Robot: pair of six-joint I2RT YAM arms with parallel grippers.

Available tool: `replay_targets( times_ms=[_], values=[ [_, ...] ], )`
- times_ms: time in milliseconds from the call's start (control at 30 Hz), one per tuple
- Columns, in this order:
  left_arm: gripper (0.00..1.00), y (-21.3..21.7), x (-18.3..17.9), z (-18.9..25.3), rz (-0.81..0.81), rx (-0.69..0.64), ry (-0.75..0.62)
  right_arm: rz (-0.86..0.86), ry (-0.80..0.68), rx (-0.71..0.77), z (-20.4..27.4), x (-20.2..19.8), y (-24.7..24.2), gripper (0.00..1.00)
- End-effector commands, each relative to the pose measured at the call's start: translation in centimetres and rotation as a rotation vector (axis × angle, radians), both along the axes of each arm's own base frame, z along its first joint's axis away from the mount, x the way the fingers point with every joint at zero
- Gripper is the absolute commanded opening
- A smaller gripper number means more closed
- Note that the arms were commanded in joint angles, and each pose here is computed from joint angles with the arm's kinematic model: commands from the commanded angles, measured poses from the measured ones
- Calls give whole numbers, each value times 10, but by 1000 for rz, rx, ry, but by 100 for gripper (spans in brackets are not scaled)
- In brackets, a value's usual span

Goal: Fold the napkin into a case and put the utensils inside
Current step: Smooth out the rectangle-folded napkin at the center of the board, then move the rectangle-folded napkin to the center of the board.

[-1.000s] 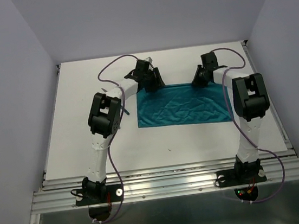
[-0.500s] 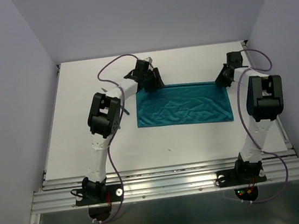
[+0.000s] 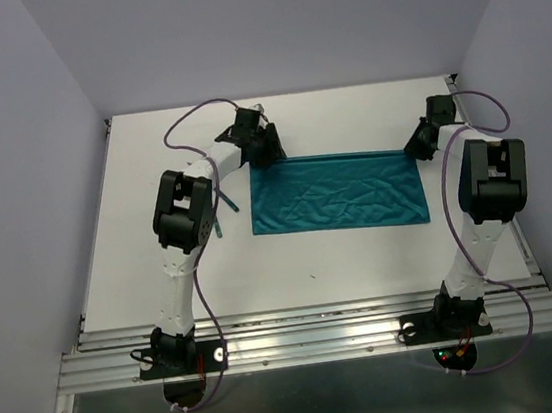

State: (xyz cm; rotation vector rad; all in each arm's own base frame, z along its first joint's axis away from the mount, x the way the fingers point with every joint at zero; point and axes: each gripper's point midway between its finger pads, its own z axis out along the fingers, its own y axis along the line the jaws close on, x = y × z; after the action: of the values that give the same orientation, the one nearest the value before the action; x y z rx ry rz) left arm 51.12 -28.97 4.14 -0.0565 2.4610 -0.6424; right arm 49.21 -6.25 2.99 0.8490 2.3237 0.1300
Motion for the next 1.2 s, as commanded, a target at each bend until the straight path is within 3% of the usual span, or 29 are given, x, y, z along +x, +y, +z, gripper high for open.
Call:
replay_targets(
  times_ms=[0, 467, 1167],
  values=[
    [65, 39, 8, 18, 61, 53, -20, 6, 50, -19, -16, -13, -3, 28],
    [65, 57, 5, 4, 97, 54, 12, 15, 59, -7, -20, -20, 0, 28],
    [65, 96, -73, -11, 136, 121, 65, 29, 92, 73, -20, -93, 26, 30]
  ],
)
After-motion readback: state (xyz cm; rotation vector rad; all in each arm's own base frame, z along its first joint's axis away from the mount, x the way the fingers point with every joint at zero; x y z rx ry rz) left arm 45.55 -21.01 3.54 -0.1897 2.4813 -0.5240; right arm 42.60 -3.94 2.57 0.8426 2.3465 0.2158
